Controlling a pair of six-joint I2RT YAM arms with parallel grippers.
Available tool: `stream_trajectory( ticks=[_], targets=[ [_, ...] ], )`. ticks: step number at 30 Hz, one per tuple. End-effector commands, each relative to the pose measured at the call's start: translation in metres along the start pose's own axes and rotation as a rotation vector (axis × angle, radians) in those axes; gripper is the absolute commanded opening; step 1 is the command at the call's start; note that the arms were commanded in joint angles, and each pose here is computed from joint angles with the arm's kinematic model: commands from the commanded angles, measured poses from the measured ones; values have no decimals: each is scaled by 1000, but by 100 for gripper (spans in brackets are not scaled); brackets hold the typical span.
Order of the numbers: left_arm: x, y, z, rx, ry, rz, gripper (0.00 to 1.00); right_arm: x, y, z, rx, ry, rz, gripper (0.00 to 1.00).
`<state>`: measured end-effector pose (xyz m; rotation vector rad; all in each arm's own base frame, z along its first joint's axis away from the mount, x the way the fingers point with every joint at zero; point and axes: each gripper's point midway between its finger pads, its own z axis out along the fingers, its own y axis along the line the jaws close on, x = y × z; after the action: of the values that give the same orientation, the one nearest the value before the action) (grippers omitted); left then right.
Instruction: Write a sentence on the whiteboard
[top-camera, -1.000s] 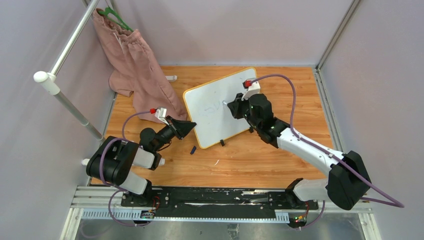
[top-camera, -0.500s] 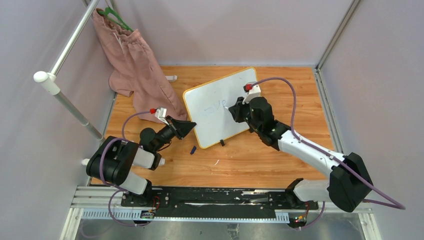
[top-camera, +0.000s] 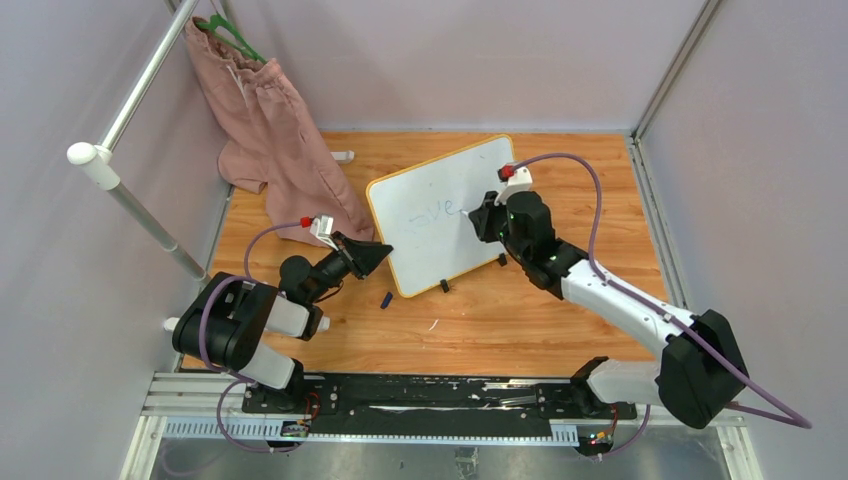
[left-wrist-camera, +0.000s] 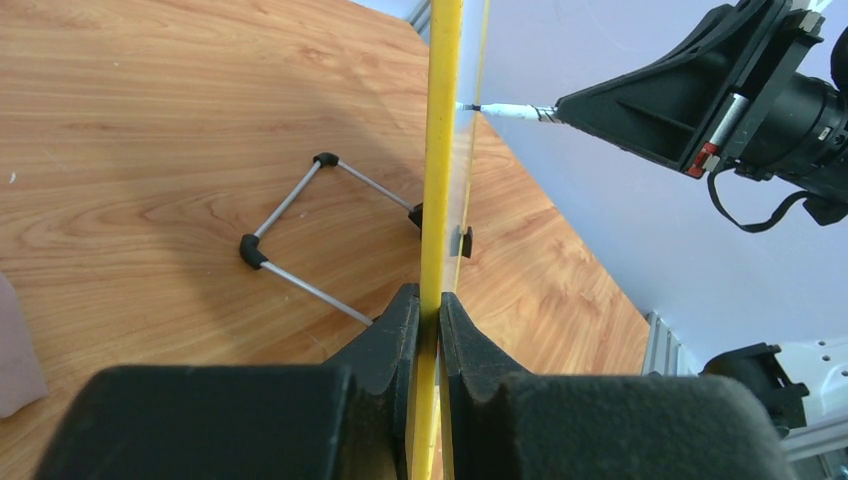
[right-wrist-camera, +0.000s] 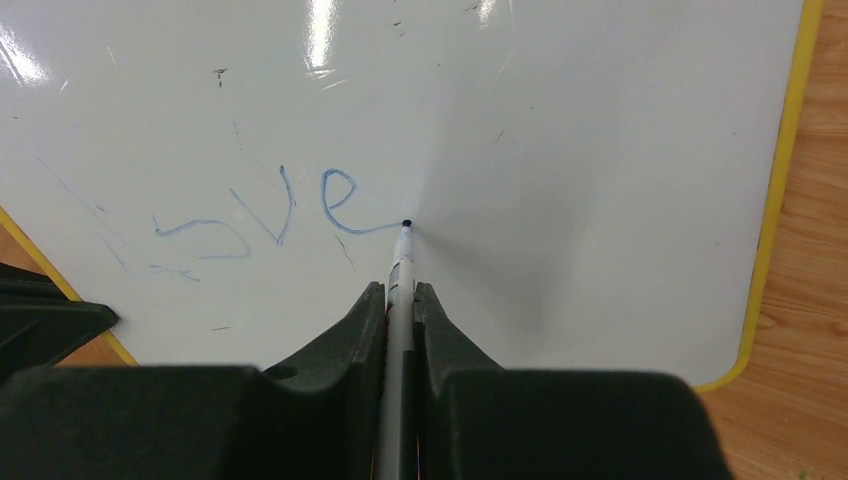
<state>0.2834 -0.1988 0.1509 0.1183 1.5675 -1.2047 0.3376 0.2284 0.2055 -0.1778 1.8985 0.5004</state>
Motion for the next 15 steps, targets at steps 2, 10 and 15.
stream_trajectory(
  ticks=[2, 10, 15],
  targets=[
    [-12, -18, 0, 67, -43, 52, 0, -17, -4, -8, 6, -40, 13, 0],
    [-12, -17, 1, 65, -44, 51, 0, -46, 1, -44, -43, -134, -45, 0],
    [-12, -17, 0, 63, -45, 51, 0, -58, -1, -60, -46, -190, -49, 0]
  ],
)
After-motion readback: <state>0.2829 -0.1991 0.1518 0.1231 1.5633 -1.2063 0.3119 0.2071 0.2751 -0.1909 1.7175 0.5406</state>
